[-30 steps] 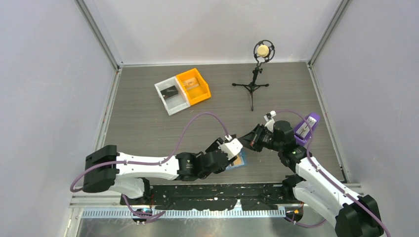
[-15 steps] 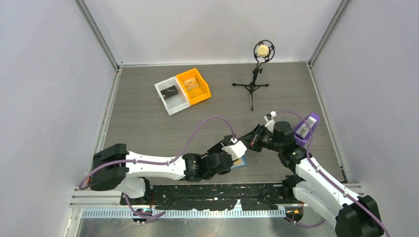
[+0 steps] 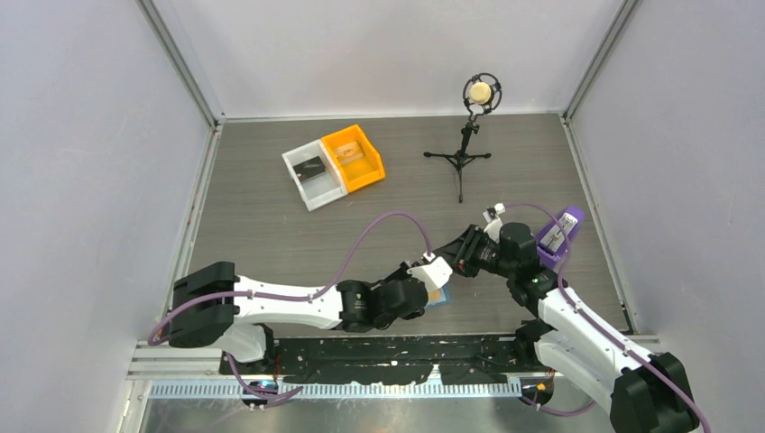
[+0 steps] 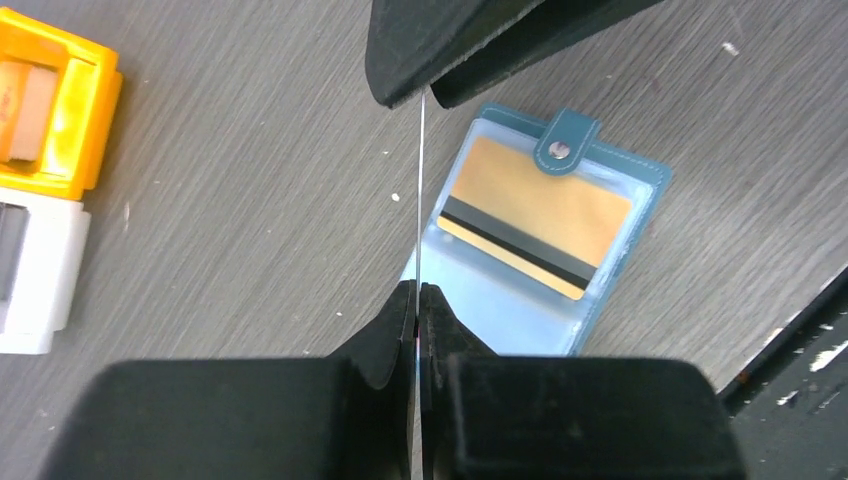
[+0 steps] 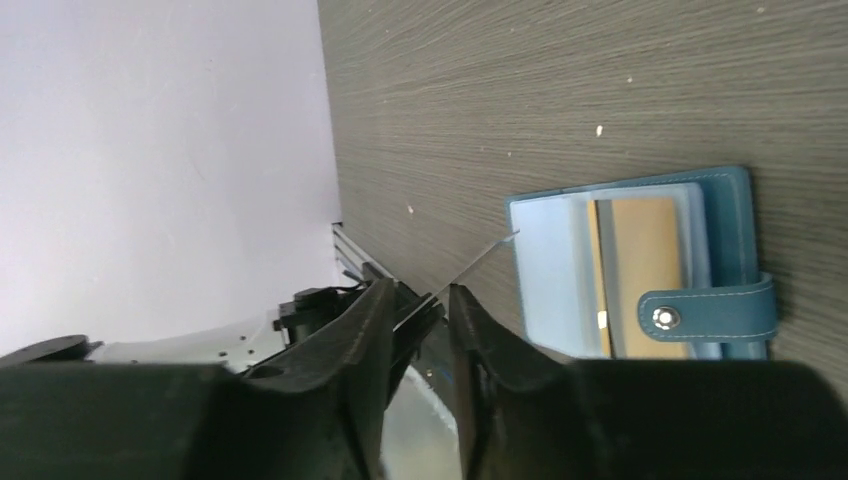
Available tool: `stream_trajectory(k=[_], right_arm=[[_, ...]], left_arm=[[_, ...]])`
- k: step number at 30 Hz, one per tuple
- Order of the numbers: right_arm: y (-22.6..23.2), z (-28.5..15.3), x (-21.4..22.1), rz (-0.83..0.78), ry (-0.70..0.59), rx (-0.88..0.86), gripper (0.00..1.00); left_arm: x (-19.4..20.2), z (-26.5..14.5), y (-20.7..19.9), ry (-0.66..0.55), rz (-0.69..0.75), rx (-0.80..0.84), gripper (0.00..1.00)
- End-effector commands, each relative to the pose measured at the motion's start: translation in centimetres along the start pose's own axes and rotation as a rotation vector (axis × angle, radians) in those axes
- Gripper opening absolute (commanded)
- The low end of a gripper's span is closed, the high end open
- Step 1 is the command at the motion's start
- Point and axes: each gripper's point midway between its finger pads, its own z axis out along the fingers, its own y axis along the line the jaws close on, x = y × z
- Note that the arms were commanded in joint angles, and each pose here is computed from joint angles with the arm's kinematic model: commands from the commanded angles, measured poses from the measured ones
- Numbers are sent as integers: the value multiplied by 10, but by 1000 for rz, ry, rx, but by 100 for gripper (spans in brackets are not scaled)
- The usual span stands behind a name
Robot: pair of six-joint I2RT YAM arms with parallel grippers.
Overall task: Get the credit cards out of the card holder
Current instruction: Remove the credit card from the card holder.
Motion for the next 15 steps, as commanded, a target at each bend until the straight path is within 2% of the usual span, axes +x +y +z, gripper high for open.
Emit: stream_trajectory(k=[1, 8, 15], right_arm=[[8, -5, -11, -173, -45, -7, 38], [32, -28, -25, -479, -134, -45, 50], [66, -57, -23, -734, -225, -177, 57]], left_arm=[[-21, -2, -2, -17, -138, 64, 0], [-9, -12, -1, 48, -320, 221, 0], [-16, -35, -2, 0, -563, 408, 0]])
